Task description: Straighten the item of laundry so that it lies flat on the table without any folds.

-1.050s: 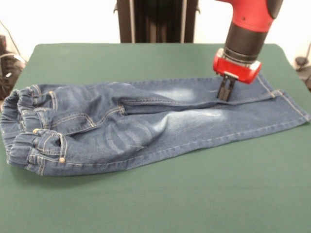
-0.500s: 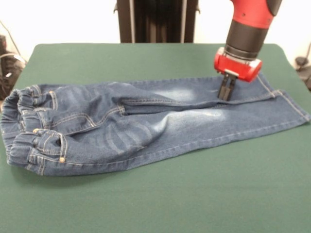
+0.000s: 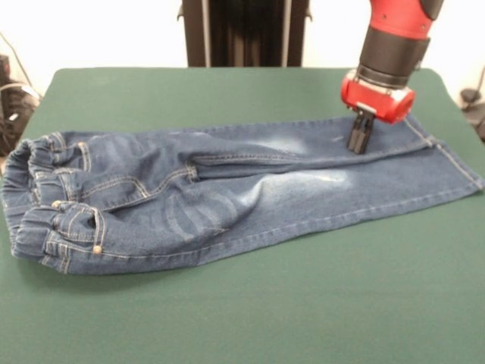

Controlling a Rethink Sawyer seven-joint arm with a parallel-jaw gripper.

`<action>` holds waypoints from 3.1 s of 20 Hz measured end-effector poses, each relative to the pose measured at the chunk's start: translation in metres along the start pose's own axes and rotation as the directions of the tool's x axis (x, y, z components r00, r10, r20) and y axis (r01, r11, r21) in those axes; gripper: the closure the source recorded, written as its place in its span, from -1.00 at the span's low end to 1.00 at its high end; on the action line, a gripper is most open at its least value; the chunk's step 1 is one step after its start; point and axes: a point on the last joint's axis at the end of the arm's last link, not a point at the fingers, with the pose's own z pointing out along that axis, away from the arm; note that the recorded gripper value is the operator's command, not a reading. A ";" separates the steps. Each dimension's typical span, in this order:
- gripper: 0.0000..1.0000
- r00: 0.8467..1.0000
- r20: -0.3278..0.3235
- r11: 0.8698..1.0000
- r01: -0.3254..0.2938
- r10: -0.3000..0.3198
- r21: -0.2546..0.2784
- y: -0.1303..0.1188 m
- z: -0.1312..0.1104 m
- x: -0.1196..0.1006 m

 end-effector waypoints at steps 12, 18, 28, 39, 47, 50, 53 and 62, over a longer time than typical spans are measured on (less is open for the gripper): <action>1.00 0.991 -0.019 0.991 -0.135 0.135 0.005 0.002 -0.009 0.027; 1.00 0.986 -0.038 0.987 -0.162 0.163 0.008 0.002 -0.012 0.035; 1.00 0.983 -0.083 0.986 -0.166 0.167 0.009 -0.002 -0.019 0.054; 1.00 0.979 -0.107 0.985 -0.174 0.174 0.009 -0.012 -0.027 0.069; 1.00 0.975 -0.145 0.986 -0.162 0.166 0.041 -0.026 -0.044 0.077; 1.00 0.973 -0.164 0.986 -0.158 0.165 0.052 -0.029 -0.051 0.078; 1.00 0.971 -0.172 0.986 -0.156 0.164 0.058 -0.034 -0.053 0.075; 1.00 0.971 -0.179 0.987 -0.150 0.159 0.062 -0.046 -0.049 0.061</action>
